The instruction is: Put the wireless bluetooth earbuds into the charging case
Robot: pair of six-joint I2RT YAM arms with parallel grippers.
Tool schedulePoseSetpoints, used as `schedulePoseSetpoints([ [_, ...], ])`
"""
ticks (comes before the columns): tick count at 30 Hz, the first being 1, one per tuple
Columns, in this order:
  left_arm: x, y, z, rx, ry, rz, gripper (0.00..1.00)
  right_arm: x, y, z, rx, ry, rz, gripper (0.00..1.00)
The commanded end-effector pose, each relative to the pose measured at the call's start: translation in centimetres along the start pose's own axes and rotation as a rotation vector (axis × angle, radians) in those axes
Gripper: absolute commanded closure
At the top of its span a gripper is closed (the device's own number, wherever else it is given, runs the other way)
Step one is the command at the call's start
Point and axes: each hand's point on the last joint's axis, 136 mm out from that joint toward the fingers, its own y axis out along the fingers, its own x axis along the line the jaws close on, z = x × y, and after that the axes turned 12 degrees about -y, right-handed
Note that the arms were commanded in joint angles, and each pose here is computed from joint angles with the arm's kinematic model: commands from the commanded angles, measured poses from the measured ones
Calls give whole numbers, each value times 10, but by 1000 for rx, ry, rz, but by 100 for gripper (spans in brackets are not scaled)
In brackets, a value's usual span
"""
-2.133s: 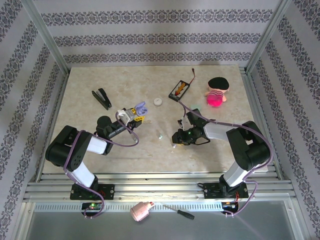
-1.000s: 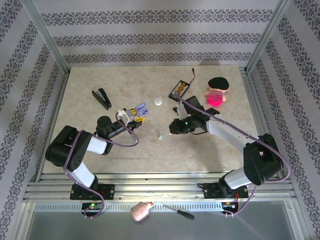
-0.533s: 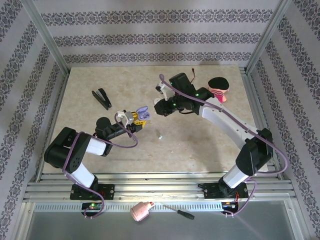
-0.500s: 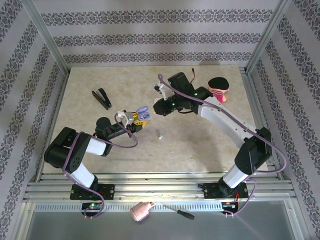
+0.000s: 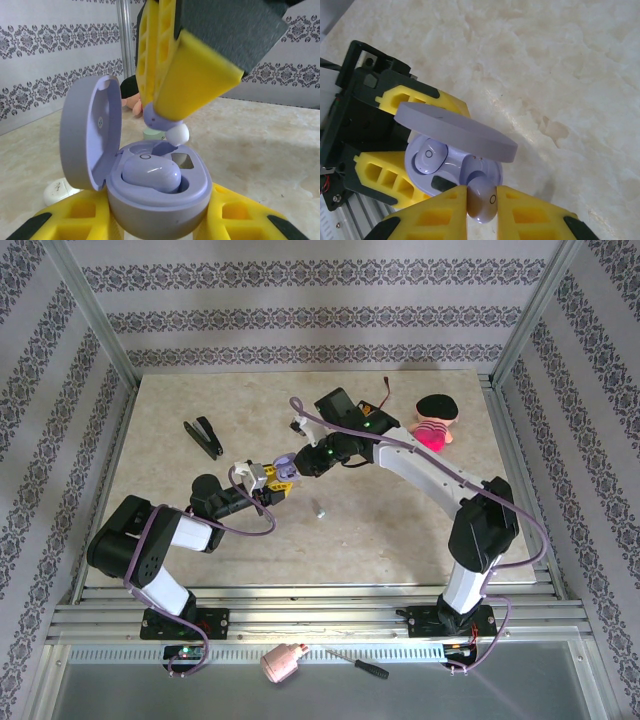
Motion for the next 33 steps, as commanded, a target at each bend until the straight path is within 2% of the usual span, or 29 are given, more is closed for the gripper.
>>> schedulePoseSetpoints([
  [1, -8, -2, -14, -37, 26, 36, 85, 7, 3, -6, 0, -31, -25, 82],
  [26, -4, 0, -12, -37, 13, 26, 86, 6, 14, 1, -7, -87, -11, 81],
  [33, -3, 0, -12, -36, 11, 24, 86, 2, 9, 11, 36, -148, 61, 80],
])
